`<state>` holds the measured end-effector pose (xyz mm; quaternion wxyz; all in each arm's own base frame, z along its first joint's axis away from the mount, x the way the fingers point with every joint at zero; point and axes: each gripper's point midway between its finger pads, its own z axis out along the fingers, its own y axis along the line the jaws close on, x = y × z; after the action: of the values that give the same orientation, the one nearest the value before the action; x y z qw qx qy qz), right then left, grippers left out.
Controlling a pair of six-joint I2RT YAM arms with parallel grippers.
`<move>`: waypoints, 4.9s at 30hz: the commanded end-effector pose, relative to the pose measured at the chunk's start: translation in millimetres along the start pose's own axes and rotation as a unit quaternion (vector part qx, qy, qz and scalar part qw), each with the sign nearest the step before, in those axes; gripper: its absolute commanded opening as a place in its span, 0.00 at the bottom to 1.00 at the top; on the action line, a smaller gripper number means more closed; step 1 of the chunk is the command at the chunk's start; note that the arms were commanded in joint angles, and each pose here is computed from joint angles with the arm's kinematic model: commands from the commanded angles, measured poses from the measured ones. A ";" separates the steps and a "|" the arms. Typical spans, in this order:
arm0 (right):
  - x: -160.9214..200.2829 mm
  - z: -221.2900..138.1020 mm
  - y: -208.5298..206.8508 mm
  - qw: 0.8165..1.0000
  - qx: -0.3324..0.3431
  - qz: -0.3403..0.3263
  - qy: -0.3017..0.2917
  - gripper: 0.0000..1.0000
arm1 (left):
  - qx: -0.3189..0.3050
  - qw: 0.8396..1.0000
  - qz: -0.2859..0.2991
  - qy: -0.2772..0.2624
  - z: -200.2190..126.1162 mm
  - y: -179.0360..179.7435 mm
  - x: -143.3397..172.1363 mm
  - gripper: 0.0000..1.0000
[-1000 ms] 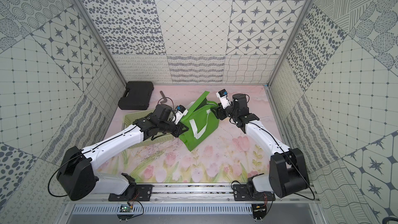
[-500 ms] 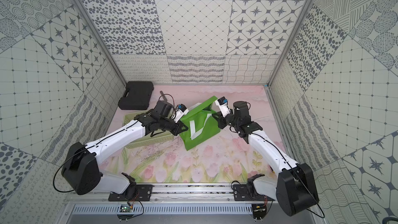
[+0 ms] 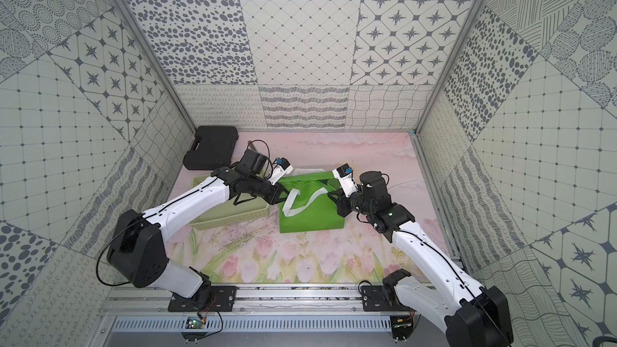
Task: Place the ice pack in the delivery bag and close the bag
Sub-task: Close the delivery bag at the center of the board, then seal the delivery bag at the center of the board.
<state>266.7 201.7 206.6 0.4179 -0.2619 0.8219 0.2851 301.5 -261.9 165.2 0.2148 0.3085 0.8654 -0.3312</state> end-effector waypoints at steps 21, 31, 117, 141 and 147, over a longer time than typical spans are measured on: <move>-51.0 4.2 -79.9 0.991 0.111 -0.062 -0.044 0.63 | 0.063 0.997 0.050 -0.011 -5.4 -22.8 3.1 0.00; -64.0 1.4 -87.8 0.986 0.085 -0.112 -0.085 0.98 | 0.064 0.997 0.052 -0.004 -6.5 -23.5 6.4 0.00; -116.5 -45.3 19.4 0.989 -0.040 -0.133 -0.052 0.69 | 0.052 0.990 0.110 -0.067 -9.4 -23.0 -20.1 0.00; -106.5 58.5 40.2 0.975 -0.177 -0.091 0.103 0.52 | 0.021 0.988 0.135 -0.065 -4.5 -22.4 -26.3 0.00; -90.3 54.6 48.7 0.969 -0.206 -0.059 0.125 0.48 | 0.018 0.988 0.135 -0.069 -2.8 -20.2 -29.4 0.00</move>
<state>324.3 286.7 266.9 0.2872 -0.4252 0.7802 0.3577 298.8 -276.2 179.7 0.2810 0.3892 0.8113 -0.3338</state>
